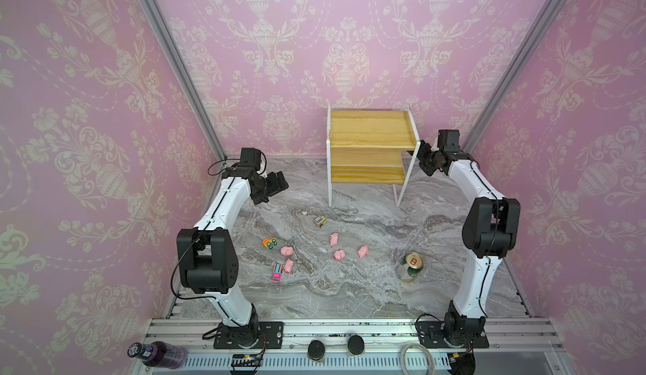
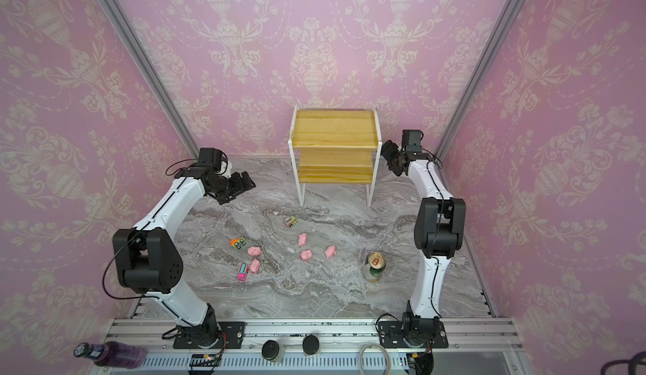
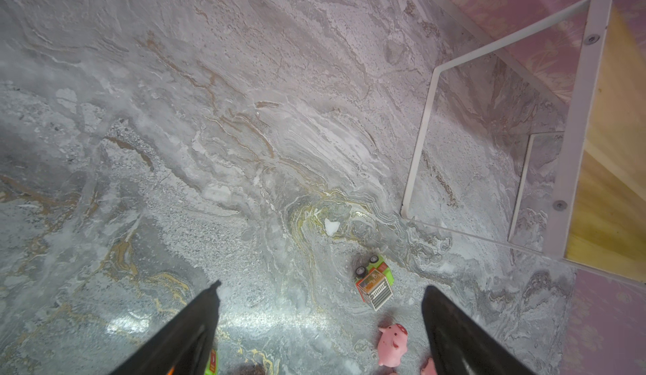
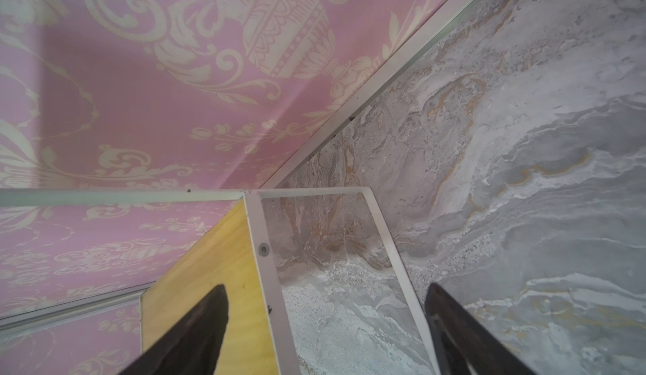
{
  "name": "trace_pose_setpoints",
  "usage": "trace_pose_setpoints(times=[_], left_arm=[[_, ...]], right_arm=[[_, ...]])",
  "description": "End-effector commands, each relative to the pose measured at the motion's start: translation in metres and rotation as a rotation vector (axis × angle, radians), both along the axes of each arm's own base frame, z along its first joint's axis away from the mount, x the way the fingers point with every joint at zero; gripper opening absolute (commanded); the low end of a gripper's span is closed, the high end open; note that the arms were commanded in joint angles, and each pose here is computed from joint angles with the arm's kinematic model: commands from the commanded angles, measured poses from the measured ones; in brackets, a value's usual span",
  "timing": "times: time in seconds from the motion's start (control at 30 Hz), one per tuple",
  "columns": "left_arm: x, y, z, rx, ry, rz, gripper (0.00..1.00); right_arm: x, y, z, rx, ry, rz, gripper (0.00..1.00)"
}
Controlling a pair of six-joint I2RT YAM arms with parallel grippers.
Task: Organize plastic toys on shelves
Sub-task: Move the plastic toy to the top-center of the table.
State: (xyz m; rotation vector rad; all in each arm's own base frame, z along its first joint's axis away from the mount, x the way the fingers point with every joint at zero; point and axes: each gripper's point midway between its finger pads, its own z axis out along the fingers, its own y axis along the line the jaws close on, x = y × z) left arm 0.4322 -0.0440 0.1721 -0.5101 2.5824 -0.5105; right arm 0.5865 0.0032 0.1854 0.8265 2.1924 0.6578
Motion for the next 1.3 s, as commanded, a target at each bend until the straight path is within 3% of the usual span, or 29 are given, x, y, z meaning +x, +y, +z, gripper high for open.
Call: trace_pose_setpoints(times=[0.0, 0.4, 1.27], left_arm=[[-0.001, 0.012, 0.006, 0.06, 0.002, 0.004, 0.92], [-0.013, 0.045, -0.012, 0.175, 0.099, 0.056, 0.93], [-0.025, 0.052, -0.013, 0.186, 0.112, 0.06, 0.92]], right_arm=[[-0.009, -0.004, -0.023, -0.06, 0.102, 0.028, 0.89], [-0.011, 0.027, -0.043, -0.115, 0.162, 0.156, 0.88], [0.016, 0.138, -0.046, -0.026, 0.111, 0.3, 0.88]])
